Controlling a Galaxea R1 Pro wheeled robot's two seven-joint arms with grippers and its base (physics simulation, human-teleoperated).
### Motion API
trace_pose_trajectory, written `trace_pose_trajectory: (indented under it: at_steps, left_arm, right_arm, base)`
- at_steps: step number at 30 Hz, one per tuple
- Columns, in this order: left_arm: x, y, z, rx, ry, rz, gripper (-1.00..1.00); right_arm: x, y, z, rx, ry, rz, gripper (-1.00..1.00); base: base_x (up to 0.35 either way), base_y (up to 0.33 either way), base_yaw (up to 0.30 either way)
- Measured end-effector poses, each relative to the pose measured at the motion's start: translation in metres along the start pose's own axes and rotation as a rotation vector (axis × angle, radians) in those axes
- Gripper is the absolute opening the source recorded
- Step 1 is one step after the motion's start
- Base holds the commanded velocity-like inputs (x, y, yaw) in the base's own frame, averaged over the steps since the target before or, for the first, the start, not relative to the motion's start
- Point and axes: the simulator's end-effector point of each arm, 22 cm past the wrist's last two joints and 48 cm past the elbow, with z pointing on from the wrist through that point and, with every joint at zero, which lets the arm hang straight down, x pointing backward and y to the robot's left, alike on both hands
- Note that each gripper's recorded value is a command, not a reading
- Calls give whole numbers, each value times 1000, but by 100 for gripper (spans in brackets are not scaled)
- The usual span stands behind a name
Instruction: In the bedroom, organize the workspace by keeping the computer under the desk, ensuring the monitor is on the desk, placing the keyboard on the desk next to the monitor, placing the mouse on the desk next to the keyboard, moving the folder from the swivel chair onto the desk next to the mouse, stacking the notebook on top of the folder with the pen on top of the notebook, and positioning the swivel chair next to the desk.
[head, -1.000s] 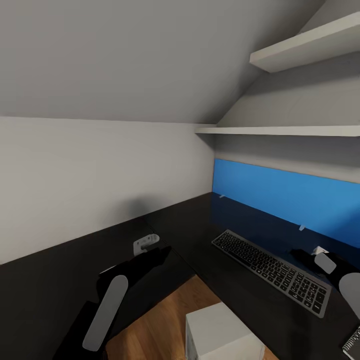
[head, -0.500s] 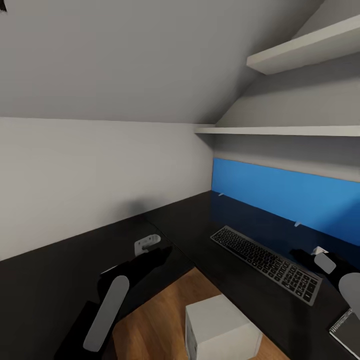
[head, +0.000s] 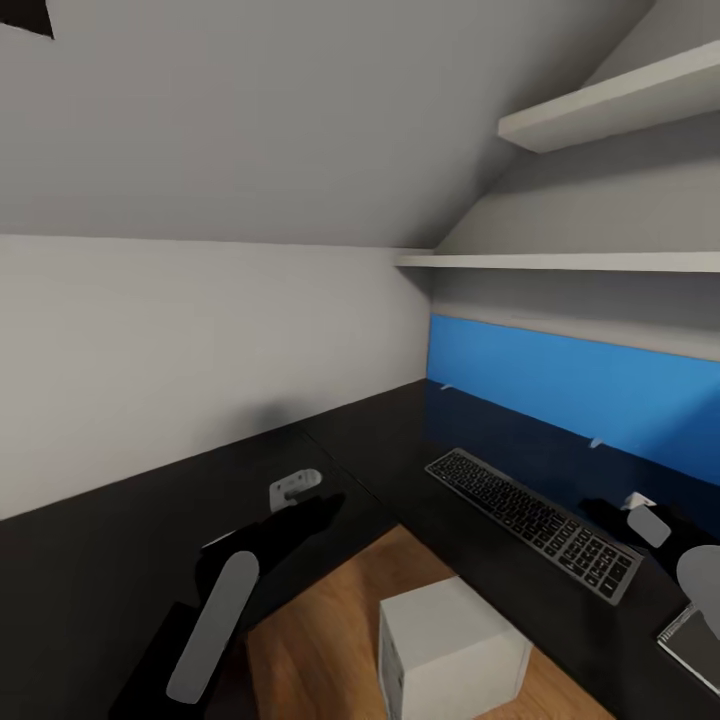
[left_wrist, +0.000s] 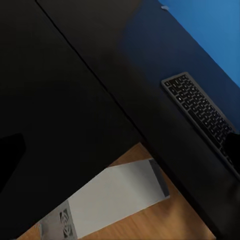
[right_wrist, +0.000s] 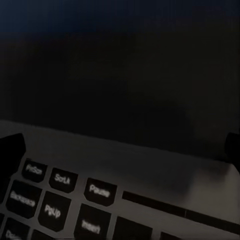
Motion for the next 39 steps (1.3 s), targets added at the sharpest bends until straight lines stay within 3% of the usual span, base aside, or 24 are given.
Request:
trace_pose_trajectory:
  at_steps: [20,39]
  left_arm:
    - [0,0,0,-1,-2,1,100]
    - [0,-1,0,1,0,1,100]
  right_arm:
    - [1,1,0,3,0,-15,100]
    - [0,3,0,-4,-5,-1,100]
  base:
    - [-1,147,0]
    - [0,45,0]
